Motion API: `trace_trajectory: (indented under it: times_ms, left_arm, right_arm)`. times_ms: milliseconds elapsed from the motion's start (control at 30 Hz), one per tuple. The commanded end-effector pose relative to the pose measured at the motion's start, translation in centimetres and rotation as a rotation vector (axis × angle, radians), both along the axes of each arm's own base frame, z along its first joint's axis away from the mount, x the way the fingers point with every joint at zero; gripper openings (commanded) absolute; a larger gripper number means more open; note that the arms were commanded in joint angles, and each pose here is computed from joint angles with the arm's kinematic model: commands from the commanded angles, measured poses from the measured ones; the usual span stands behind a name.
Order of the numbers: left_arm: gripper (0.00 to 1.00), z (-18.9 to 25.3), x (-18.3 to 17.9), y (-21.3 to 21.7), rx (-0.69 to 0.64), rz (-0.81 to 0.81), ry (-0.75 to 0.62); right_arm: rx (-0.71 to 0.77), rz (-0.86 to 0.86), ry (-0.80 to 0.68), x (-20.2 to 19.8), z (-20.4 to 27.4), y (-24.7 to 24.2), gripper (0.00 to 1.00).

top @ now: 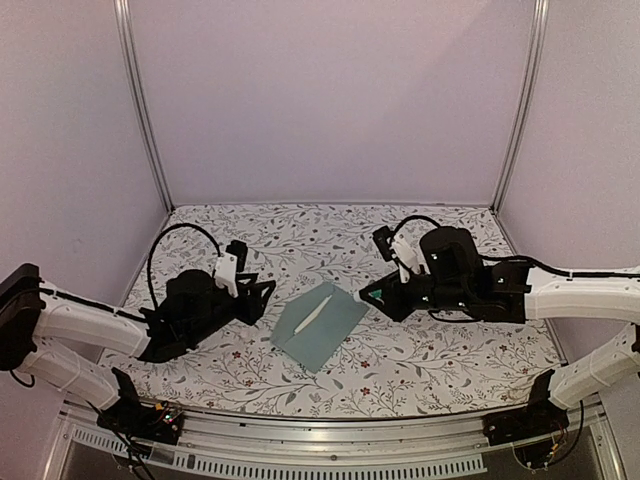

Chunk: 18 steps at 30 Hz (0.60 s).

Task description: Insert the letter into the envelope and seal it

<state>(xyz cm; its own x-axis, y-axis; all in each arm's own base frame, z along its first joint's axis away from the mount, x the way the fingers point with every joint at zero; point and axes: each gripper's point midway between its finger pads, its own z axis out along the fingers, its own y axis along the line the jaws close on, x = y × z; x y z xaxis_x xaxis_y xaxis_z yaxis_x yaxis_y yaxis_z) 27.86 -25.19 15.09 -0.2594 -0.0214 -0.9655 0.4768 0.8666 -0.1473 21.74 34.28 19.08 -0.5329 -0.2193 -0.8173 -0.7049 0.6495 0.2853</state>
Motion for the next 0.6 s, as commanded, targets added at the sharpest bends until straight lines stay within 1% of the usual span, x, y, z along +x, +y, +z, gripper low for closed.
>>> trace_trajectory:
  times_ms: [0,33,67,200,367,567]
  left_arm:
    - [0.22,-2.6,-0.6,-2.9,0.066,-0.152,0.173]
    - [0.13,-3.0,-0.8,-3.5,0.072,-0.175,0.198]
    - [0.08,-3.0,-1.1,-4.3,0.067,-0.216,0.220]
    - [0.00,-4.6,-1.9,-6.3,0.091,-0.313,0.315]
    - [0.00,-6.4,-2.9,-8.4,0.098,-0.421,0.396]
    - [0.00,-8.9,-3.2,-8.7,0.136,-0.434,0.481]
  right_arm:
    - [-0.078,-0.038,-0.012,1.6,-0.1,-0.4,0.00]
    - [-0.092,-0.057,-0.015,1.9,-0.1,-0.7,0.00]
    - [-0.108,-0.074,-0.015,2.1,-0.3,-1.1,0.00]
    - [-0.163,-0.132,-0.019,2.8,-1.0,-2.4,0.00]
    - [-0.180,-0.160,-0.014,2.9,-1.0,-3.3,0.00]
    - [-0.178,-0.167,-0.006,3.0,-0.7,-3.2,0.00]
